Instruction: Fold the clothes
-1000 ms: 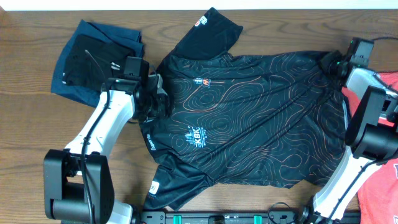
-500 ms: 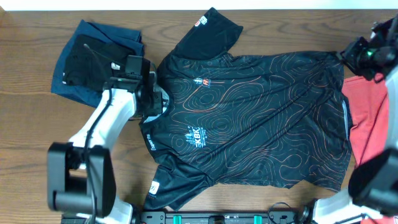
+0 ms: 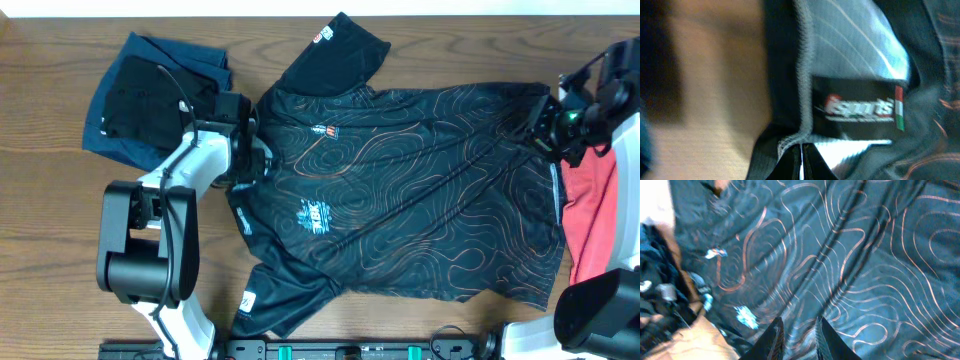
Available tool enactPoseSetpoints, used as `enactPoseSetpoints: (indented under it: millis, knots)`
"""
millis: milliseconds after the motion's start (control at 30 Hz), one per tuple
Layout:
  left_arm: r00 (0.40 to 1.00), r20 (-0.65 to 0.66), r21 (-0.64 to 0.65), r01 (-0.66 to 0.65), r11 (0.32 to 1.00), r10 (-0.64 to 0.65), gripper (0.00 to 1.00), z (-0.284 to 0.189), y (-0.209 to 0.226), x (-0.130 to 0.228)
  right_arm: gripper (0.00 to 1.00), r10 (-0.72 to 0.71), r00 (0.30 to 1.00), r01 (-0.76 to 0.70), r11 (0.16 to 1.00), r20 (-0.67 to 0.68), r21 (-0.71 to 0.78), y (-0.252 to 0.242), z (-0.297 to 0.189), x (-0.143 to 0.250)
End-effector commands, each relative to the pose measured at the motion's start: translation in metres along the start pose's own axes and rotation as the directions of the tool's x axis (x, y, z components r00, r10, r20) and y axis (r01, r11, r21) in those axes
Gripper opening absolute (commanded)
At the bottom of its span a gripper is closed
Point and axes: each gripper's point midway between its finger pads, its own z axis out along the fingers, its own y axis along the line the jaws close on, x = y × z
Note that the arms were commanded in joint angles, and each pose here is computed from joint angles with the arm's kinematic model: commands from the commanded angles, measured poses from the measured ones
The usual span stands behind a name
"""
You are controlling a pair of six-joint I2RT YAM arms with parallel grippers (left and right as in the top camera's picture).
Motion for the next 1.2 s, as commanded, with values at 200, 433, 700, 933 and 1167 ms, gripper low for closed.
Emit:
enactPoseSetpoints:
  millis: [200, 433, 700, 933, 1167]
  knots:
    - [0.987, 0.039, -0.07, 0.156, 0.985, -0.153, 0.06, 0.0, 0.059, -0.036, 0.2, -0.028, 0.997, 0.037, 0.992, -0.073, 0.12, -0.023, 0.031, 0.027]
    - [0.986, 0.074, -0.029, 0.15, 0.988, -0.148, 0.27, -0.05, 0.052, -0.054, 0.24, 0.107, 0.987, -0.081, 0.975, -0.119, 0.207, -0.067, 0.082, 0.053]
    - [0.978, 0.138, 0.022, 0.154, 0.988, -0.156, 0.53, -0.115, 0.045, -0.05, 0.01, 0.333, 0.942, -0.319, 0.854, 0.039, 0.411, -0.144, 0.129, 0.077]
    - [0.974, 0.167, 0.119, 0.136, 0.984, -0.154, 0.57, -0.159, 0.03, -0.035, 0.01, 0.371, 0.888, -0.46, 0.738, 0.272, 0.494, -0.193, 0.138, 0.07]
    - [0.982, 0.109, 0.11, 0.143, 0.984, -0.155, 0.63, -0.171, 0.03, -0.011, 0.01, 0.469, 0.799, -0.596, 0.704, 0.377, 0.387, -0.229, 0.118, 0.036]
